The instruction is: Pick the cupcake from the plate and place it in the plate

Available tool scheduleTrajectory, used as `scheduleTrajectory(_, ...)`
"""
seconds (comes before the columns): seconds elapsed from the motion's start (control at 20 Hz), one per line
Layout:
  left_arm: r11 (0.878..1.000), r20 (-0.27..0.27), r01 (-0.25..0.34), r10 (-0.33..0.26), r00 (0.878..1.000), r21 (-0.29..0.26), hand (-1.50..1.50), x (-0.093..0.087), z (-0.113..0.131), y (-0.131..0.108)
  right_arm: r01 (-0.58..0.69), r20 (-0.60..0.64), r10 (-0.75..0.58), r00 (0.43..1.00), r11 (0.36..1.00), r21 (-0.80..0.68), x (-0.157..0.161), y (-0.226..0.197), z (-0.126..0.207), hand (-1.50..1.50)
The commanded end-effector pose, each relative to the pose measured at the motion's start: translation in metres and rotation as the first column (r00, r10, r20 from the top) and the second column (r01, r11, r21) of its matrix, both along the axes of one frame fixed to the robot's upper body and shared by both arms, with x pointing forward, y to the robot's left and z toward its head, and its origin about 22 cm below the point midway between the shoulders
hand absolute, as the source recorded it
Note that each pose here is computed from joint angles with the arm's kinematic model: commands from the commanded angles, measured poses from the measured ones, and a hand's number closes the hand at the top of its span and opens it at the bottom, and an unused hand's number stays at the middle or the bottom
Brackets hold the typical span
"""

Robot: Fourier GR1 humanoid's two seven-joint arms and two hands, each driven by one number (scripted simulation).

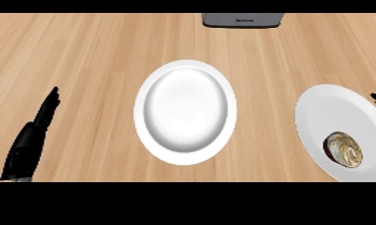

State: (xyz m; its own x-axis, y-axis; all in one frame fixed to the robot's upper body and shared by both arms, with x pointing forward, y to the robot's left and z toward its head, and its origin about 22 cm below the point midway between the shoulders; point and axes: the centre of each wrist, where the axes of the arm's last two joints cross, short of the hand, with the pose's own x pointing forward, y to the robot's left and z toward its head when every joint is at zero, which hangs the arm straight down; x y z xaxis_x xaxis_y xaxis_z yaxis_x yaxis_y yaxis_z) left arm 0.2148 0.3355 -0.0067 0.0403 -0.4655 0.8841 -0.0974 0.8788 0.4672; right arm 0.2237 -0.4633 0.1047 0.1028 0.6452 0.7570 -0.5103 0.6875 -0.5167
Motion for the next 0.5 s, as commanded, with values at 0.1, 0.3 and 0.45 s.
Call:
scheduleTrajectory(0.1, 1.0, -0.018, -0.007, 0.007, 1.0, 0.002, 0.0, 0.002, -0.003, -0.014, -0.078, -0.034, 0.076, 0.997, 0.996, -0.05, 0.017, 0.019, -0.027, -1.5)
scheduleTrajectory(0.3, 1.0, 0.002, -0.013, 0.013, 1.0, 0.004, 0.0, 0.008, 0.001, -0.001, -0.099, -0.054, 0.096, 0.994, 0.994, -0.045, 0.008, 0.013, -0.05, -1.5)
scheduleTrajectory(0.45, 1.0, -0.001, 0.002, -0.002, 1.0, 0.004, 0.0, -0.012, 0.01, 0.009, -0.134, -0.088, 0.131, 0.987, 0.99, -0.036, 0.028, 0.013, -0.041, -1.5)
